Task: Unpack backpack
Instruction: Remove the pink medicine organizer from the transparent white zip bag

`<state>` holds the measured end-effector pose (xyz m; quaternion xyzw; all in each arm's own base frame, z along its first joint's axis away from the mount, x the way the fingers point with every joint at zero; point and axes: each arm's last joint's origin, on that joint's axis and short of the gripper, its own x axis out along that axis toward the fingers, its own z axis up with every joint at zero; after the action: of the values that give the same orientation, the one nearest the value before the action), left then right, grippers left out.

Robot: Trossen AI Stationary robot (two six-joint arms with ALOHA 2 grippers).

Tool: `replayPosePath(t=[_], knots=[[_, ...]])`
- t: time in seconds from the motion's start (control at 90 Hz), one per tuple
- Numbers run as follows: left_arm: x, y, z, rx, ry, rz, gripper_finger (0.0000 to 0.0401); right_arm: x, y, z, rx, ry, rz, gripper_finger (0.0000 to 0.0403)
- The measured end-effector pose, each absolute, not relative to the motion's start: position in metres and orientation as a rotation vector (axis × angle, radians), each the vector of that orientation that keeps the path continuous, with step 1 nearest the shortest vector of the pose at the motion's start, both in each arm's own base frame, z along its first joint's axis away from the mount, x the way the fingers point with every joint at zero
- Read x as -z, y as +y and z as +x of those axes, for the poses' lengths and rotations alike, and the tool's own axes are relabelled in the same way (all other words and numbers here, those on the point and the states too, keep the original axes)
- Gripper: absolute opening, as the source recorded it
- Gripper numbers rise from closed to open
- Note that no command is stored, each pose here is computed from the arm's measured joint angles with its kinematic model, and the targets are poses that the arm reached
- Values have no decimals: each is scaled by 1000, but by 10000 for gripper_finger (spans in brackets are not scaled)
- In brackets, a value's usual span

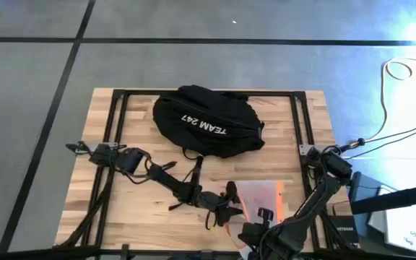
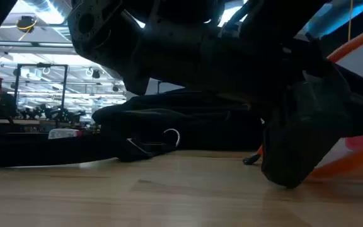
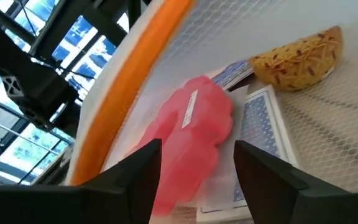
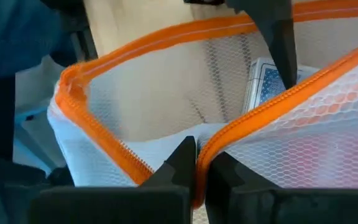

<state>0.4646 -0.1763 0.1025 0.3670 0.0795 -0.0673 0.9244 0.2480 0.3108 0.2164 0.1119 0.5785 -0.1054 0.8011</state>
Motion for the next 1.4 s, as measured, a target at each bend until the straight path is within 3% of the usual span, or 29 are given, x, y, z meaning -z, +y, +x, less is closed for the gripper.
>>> replayPosePath(t=[0.111, 0.233, 0.611, 0.744, 0.889, 1.156, 1.4], knots=[[-102, -175, 465, 137, 175, 733, 186, -216, 308, 249, 271, 1240, 273, 10], [-102, -175, 465, 138, 183, 727, 186, -216, 309, 250, 250, 1258, 282, 53], [-100, -173, 466, 134, 187, 722, 186, -224, 313, 251, 156, 1296, 255, 311], [-97, -172, 467, 126, 186, 690, 186, -234, 314, 251, 119, 1311, 227, 364], [-97, -173, 467, 124, 180, 695, 186, -246, 313, 250, 122, 1308, 188, 365], [-96, -172, 466, 119, 195, 678, 186, -267, 297, 232, 305, 1383, 40, 313], [-95, -172, 466, 119, 201, 677, 186, -229, 280, 217, 519, 1487, -27, 261]])
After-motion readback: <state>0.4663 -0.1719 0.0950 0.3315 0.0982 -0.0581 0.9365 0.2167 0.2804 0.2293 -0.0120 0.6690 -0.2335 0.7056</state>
